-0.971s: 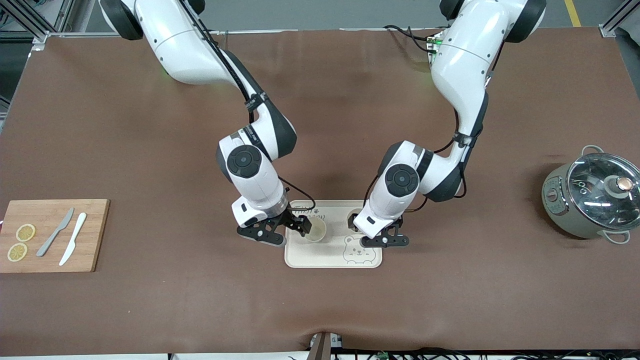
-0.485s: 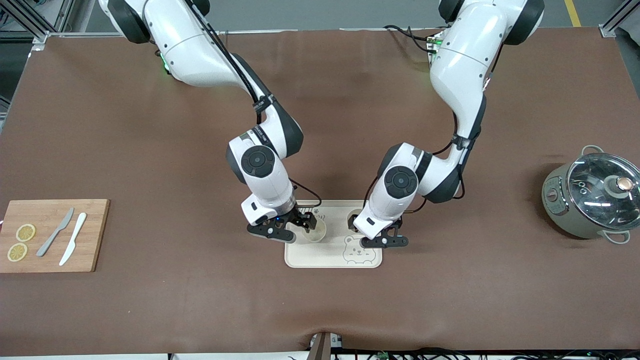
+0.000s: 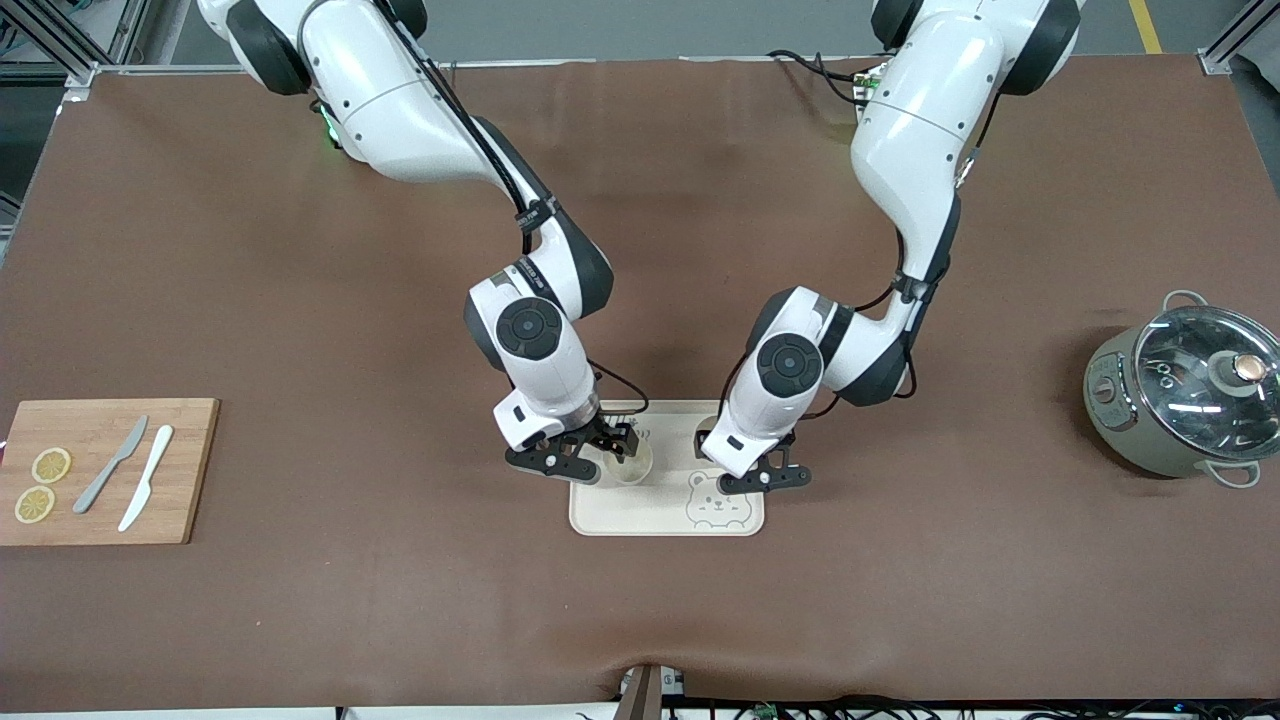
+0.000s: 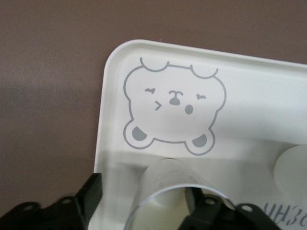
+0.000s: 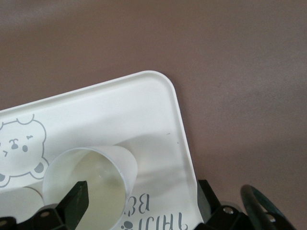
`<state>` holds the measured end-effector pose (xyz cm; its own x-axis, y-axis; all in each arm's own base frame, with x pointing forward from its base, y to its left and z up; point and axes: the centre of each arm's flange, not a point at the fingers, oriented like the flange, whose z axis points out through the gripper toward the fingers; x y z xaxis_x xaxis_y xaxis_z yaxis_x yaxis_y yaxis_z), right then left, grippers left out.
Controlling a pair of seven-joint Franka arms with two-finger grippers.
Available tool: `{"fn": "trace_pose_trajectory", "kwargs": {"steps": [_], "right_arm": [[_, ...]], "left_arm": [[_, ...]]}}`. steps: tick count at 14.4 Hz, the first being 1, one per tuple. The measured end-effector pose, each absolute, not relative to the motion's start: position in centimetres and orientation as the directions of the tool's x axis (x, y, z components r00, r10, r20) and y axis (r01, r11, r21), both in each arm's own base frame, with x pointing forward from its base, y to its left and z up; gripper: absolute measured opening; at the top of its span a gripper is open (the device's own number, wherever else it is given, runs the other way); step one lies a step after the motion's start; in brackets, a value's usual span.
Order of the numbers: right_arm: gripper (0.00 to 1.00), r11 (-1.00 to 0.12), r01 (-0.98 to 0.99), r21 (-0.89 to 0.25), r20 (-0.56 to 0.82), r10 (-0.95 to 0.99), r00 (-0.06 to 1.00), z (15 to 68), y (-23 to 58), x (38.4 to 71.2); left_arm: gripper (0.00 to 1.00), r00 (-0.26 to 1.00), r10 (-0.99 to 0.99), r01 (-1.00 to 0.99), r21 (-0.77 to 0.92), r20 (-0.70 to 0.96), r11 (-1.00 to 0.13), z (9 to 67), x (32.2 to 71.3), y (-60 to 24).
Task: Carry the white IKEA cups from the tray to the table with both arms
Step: 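Lift the cups and carry them apart, each gripper away from the tray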
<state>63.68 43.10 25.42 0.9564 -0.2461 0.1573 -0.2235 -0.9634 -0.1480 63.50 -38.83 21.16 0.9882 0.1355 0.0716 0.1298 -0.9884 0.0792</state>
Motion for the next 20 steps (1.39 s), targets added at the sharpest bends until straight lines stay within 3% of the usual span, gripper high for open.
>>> {"fn": "trace_pose_trajectory", "kwargs": {"steps": [7, 14, 20], "right_arm": [[1.0, -0.963, -0.211, -0.169, 0.183, -0.241, 0.953, 22.4, 43.7, 63.6], [1.0, -0.962, -0.206, -0.18, 0.195, -0.24, 0.951, 21.9, 43.9, 63.8], [0.38, -0.961, -0.205, -0.185, 0.2, -0.241, 0.95, 22.3, 44.0, 63.9]], "left_arm": [[0.04, 0.985, 0.15, 0.145, 0.056, 0.081, -0.988, 21.9, 64.3, -37.8], [0.04, 0.996, 0.08, 0.079, -0.053, -0.024, -0.996, 29.7, 66.9, -29.2], [0.04, 0.998, 0.06, 0.061, 0.014, -0.029, -0.998, 41.7, 67.0, -17.5]]}}
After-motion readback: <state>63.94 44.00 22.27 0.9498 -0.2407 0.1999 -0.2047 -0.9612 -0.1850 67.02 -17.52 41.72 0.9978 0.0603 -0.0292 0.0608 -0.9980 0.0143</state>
